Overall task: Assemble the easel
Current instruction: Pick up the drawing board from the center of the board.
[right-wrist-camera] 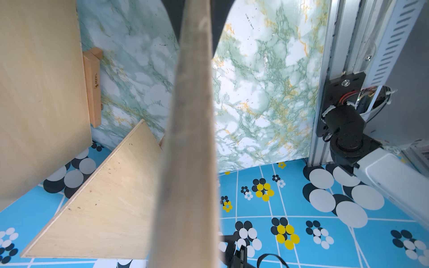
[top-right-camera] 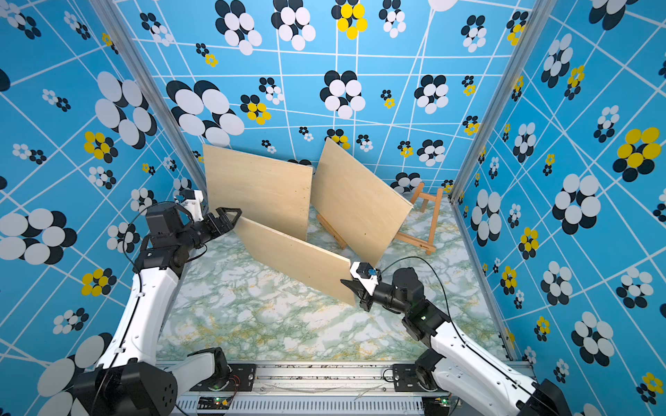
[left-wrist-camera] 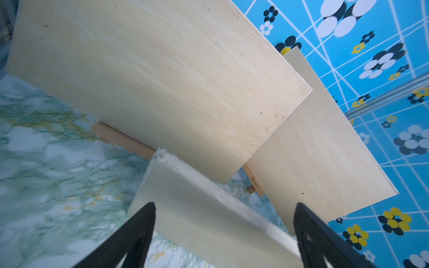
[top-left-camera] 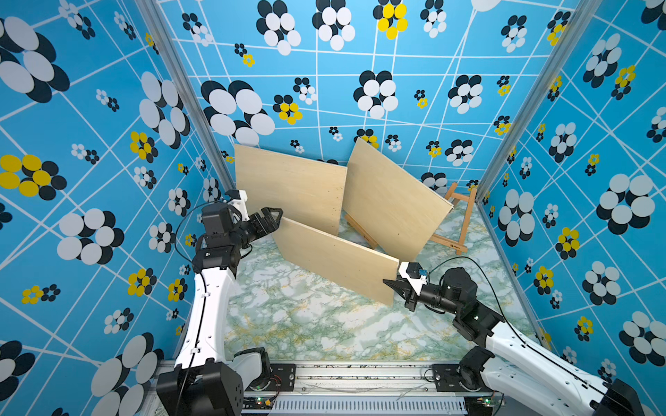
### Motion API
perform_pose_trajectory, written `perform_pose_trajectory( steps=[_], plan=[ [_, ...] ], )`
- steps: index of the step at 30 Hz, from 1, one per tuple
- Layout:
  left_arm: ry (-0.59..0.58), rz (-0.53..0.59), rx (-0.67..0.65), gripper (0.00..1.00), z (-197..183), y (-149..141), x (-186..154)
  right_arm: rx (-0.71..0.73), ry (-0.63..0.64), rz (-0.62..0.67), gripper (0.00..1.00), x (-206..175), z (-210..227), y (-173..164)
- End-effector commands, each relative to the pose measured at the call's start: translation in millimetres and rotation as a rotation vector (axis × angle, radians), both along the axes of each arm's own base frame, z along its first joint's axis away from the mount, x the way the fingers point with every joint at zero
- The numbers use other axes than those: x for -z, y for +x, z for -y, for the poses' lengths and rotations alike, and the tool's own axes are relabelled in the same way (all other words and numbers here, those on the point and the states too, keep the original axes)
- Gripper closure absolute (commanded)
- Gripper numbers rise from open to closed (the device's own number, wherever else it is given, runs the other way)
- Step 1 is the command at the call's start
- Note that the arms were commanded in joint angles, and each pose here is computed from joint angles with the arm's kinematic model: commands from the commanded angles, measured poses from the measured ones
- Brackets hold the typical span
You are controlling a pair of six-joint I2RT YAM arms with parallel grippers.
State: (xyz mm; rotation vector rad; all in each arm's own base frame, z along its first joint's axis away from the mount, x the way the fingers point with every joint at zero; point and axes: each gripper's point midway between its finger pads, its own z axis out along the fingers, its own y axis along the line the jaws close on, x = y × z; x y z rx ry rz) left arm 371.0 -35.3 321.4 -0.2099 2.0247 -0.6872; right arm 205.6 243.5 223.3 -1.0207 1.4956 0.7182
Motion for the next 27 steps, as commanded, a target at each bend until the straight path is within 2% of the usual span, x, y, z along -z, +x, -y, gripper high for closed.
perform_pose_trajectory(
  steps=[1, 3, 5, 7, 10, 12, 16, 20, 23, 25, 27],
  plan=[
    [0.341, 0.017, 0.137, 0.07, 35.1, -17.1, -20.1, -0.052, -0.005, 0.064, 1.00, -11.3, -2.8, -8.2],
    [0.505, 0.096, 0.327, 0.07, 76.0, -35.5, -28.9, -0.055, -0.012, 0.059, 1.00, -8.2, -3.0, -8.5],
    [0.664, 0.229, 0.504, 0.08, 109.4, -59.9, -37.9, -0.048, -0.027, 0.054, 1.00, -4.1, -2.1, -7.5],
    [0.749, 0.393, 0.739, 0.09, 139.9, -94.6, -45.7, -0.051, -0.041, 0.049, 1.00, -0.8, -2.6, -7.0],
    [0.884, 0.618, 0.985, 0.12, 161.0, -132.4, -51.0, -0.065, -0.061, 0.021, 1.00, 5.0, -4.9, -7.0],
    [0.928, 0.668, 1.104, 0.15, 166.6, -148.3, -50.5, -0.060, -0.082, 0.005, 1.00, 7.2, -3.5, -6.8],
    [1.003, 0.582, 1.309, 0.20, 169.8, -159.4, -41.1, -0.063, -0.071, 0.012, 1.00, 0.5, -0.3, -12.5],
    [1.134, 0.428, 1.510, 0.21, 179.9, -158.8, -7.5, -0.081, -0.061, -0.002, 1.00, -0.3, 0.1, -18.4],
    [1.163, 0.316, 1.606, 0.23, 183.4, -156.1, 11.9, -0.089, -0.061, -0.009, 1.00, 0.2, 0.8, -21.6],
    [1.171, 0.307, 1.629, 0.22, 187.2, -153.7, 19.2, -0.097, -0.053, -0.016, 1.00, -0.7, 0.7, -24.5],
    [1.197, 0.251, 1.638, 0.24, 186.7, -146.9, 26.4, -0.100, -0.047, -0.019, 1.00, -1.5, 0.7, -25.8]
  ],
)
